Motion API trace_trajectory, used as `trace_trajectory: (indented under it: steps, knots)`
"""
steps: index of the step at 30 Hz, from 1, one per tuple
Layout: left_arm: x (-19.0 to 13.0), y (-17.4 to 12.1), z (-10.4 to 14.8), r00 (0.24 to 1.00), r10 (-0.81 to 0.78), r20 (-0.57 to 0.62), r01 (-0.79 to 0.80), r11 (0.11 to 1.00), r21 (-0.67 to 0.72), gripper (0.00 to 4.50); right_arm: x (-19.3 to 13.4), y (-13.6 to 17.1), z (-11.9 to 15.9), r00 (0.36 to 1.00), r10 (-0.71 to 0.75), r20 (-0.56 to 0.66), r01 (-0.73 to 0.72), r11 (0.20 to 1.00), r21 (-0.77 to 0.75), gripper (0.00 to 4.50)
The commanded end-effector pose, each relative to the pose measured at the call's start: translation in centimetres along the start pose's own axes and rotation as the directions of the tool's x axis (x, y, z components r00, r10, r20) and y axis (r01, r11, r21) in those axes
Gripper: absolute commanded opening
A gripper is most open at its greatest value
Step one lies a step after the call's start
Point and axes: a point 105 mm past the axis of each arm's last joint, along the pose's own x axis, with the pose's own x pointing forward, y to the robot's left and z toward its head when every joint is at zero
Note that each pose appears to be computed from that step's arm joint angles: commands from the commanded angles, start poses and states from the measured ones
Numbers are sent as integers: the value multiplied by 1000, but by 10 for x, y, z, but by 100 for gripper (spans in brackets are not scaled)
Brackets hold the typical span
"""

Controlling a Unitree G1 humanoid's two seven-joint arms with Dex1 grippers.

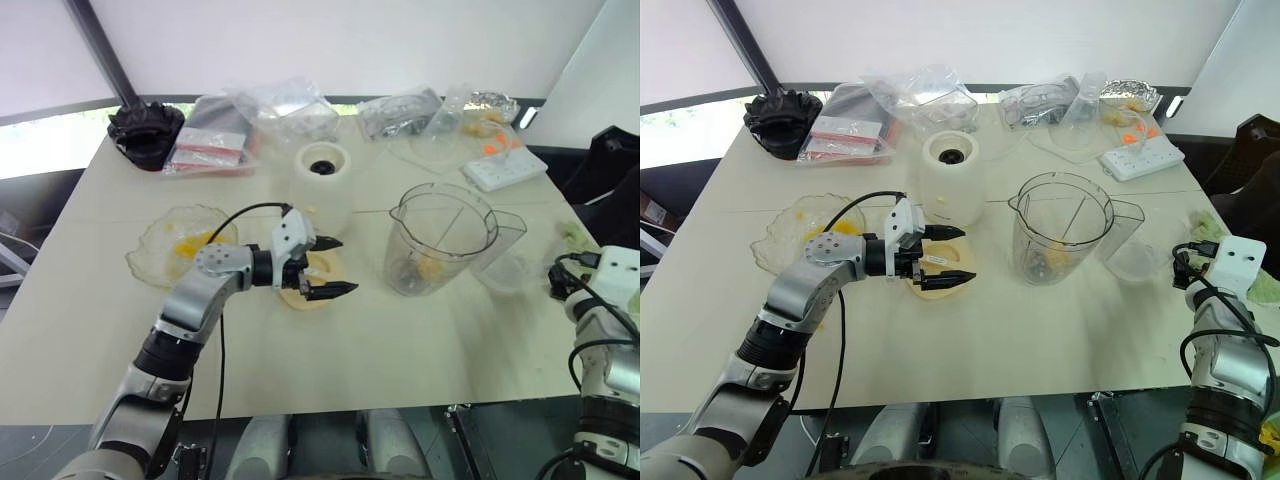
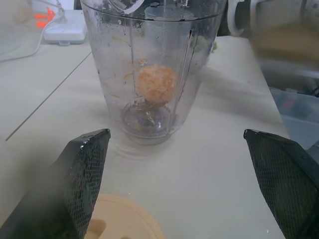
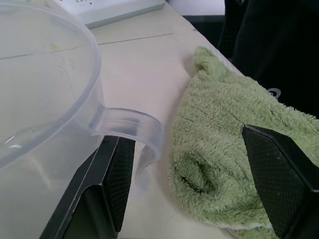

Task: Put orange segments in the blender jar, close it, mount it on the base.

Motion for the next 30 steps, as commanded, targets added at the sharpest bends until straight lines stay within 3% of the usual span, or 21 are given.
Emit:
trace_trajectory:
  steps: [1,6,7,17,23,30]
  knots:
    - [1,-5,8,1000,-19,16,18,999,40,450,2,-5,17,998,-11,61,12,1000,-13,266]
    - [1,-5,9,1000,-19,15,18,999,43,450,3,-2,17,998,-7,68,8,1000,-12,16]
    - [0,-5,9,1000,-19,14,18,999,43,450,3,-2,17,998,-5,69,6,1000,-12,7]
    - [-1,-4,10,1000,-15,12,14,999,44,450,0,5,14,997,5,74,-7,999,37,7]
    - [-6,5,18,999,24,48,-26,999,30,450,-7,7,42,981,-18,193,-38,959,282,7]
    - [-14,16,22,997,53,59,-55,998,36,450,-11,-3,80,959,-47,281,-58,934,354,7]
